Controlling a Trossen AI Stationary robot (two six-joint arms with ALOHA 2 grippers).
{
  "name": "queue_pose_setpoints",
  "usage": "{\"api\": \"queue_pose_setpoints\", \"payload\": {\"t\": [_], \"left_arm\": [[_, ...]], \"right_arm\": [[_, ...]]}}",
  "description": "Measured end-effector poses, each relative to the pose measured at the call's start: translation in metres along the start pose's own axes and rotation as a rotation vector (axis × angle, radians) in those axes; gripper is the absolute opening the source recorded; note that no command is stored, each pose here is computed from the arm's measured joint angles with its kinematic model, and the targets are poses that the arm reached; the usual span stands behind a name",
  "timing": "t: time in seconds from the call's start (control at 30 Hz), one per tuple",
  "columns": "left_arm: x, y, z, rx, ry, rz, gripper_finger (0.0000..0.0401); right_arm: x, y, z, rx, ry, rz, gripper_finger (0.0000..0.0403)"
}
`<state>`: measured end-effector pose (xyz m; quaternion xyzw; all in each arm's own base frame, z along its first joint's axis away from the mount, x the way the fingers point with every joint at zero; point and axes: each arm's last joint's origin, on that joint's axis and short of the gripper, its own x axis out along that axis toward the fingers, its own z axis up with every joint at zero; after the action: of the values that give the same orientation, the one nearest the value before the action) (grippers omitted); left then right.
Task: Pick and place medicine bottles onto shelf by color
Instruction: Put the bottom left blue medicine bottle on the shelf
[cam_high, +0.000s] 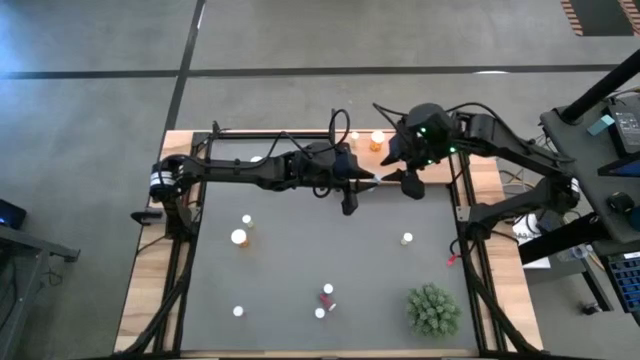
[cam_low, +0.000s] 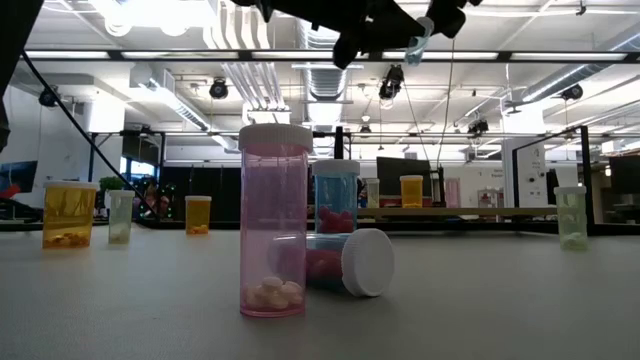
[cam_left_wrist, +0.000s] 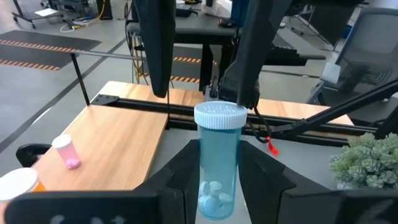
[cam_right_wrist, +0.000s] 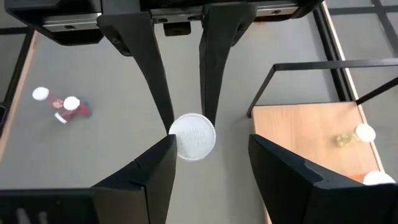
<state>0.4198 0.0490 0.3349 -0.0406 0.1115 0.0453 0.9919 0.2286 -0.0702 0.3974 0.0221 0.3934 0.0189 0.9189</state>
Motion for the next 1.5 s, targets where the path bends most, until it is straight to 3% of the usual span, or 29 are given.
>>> {"api": "queue_pose_setpoints", "payload": {"t": [0.43, 0.63, 1.1, 1.5], "left_arm": [[0.0, 0.0, -0.001, -0.006, 0.005, 0.014, 0.0079], [0.0, 0.001, 0.0, 0.0, 0.003, 0.041, 0.0079], [0.0, 0.0, 0.0, 0.0, 0.002, 0.038, 0.0079], [0.0, 0.0, 0.004, 0.001, -0.042, 0.036, 0.0079]], "right_arm": [[-0.006, 0.003, -0.001, 0.041, -0.018, 0.018, 0.0192], [-0.006, 0.006, 0.0, 0.064, -0.039, 0.118, 0.0192], [-0.004, 0.002, 0.004, 0.053, -0.07, 0.051, 0.0192], [0.013, -0.002, 0.002, 0.072, 0.004, 0.065, 0.0192]]}}
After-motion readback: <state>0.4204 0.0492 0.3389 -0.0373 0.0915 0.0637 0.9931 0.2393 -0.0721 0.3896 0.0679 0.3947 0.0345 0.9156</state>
